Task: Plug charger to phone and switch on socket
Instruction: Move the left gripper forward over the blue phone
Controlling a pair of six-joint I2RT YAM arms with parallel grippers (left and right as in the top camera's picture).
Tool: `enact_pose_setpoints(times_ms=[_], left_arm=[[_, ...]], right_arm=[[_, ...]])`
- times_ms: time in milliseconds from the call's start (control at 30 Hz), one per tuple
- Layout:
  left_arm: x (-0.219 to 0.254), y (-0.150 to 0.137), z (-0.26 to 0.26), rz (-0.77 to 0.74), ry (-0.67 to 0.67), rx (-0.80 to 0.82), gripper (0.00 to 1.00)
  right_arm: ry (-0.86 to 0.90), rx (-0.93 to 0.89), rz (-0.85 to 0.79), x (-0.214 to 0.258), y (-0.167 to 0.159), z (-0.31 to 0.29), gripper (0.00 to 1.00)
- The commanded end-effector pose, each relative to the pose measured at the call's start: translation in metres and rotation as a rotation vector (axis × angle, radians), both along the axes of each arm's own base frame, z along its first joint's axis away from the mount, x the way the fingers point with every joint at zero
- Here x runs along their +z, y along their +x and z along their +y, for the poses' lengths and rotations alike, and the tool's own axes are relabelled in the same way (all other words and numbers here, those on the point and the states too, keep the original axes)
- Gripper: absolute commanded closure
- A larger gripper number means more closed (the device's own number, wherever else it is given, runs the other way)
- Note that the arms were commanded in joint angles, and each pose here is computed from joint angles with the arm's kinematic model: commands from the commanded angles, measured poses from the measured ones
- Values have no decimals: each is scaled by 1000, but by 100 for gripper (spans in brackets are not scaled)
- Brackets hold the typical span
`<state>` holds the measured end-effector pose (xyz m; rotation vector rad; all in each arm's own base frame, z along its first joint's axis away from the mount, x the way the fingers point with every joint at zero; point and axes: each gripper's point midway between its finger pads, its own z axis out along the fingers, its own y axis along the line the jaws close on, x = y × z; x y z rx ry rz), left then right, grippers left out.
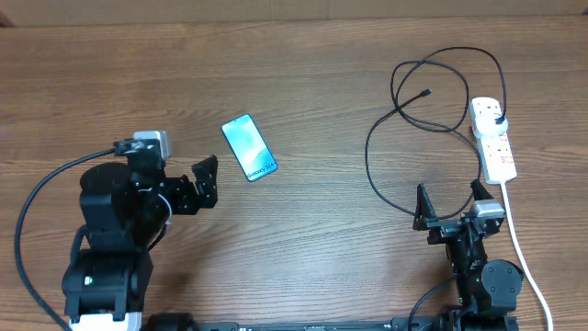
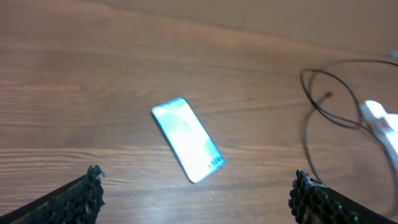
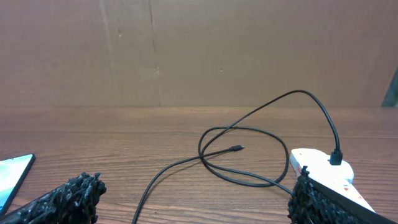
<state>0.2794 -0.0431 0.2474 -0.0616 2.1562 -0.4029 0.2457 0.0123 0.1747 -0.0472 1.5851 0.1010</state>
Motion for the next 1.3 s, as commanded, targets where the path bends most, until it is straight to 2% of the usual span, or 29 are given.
enact_pose_setpoints(times_ms=[0, 400, 767, 1100, 1267], left_arm=[[0, -1, -18, 42, -86, -76, 0], [-56, 17, -17, 274, -138, -34, 0], [-97, 27, -17, 417, -134, -27, 0], [-98, 29, -14, 418, -117, -19, 0], [-76, 33, -10, 411, -73, 16, 0]], right_arm=[[-5, 5, -4, -2, 0, 1, 0], [-5, 6, -4, -2, 0, 1, 0], [-5, 6, -4, -2, 0, 1, 0], [-5, 5, -4, -2, 0, 1, 0], [-5, 5, -4, -2, 0, 1, 0]])
